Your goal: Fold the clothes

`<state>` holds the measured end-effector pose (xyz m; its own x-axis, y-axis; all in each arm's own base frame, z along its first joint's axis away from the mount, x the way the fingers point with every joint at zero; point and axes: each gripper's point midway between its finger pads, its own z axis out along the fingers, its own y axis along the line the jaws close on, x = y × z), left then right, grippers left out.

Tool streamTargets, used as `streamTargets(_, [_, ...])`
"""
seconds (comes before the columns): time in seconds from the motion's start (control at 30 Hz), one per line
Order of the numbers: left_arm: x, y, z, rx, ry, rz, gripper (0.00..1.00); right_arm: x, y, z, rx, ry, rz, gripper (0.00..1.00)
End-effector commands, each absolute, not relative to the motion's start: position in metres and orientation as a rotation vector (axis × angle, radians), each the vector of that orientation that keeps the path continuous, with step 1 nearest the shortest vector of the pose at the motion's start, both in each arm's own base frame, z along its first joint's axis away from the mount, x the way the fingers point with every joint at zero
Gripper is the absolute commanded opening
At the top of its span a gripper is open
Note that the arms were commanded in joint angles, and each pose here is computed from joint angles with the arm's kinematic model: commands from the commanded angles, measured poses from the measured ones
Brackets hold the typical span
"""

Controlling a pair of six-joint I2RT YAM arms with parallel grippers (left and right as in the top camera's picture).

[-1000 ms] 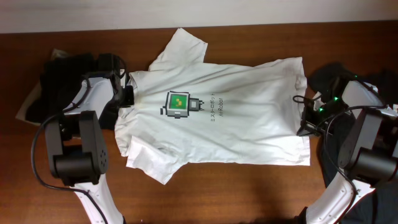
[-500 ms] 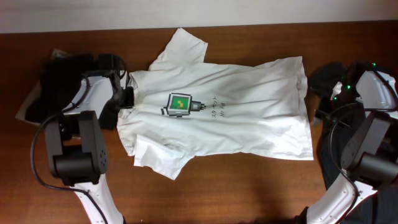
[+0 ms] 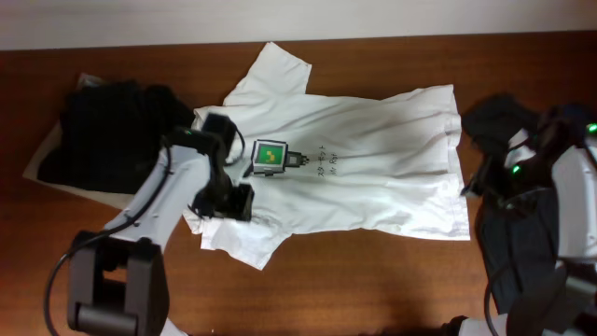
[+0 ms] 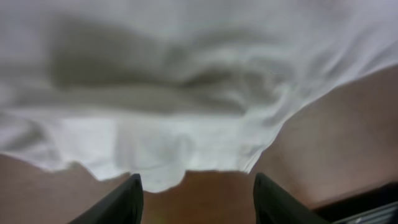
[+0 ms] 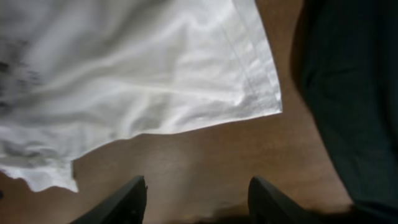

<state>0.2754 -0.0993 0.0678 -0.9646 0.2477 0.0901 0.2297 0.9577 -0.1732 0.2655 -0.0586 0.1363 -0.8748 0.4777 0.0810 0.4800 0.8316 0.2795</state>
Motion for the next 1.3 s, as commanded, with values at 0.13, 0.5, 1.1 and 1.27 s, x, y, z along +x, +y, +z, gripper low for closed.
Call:
streamTargets(0.13, [0.236, -0.088, 0.004, -0.352, -2.95, 0.186, 0.16, 0.229, -0.045, 0.025, -0.878, -2.904, -0.45, 0.56])
streamTargets(0.5, [0.26, -0.01, 0.013, 0.101, -3.015, 0.046, 0.0, 0.236, -0.062, -0.008, -1.043, -2.98, -0.319, 0.04])
streamTargets(1.1, [0.243, -0.122, -0.012, -0.625, -2.985, 0.324, 0.48, 0.253, -0.088, 0.06, -1.025, -2.954, -0.159, 0.11])
streamTargets(1.27, [0.261, -0.089, 0.009, -0.377, -2.99, 0.218, 0.0, 0.252, -0.071, 0.058, -0.956, -2.951, -0.297, 0.12])
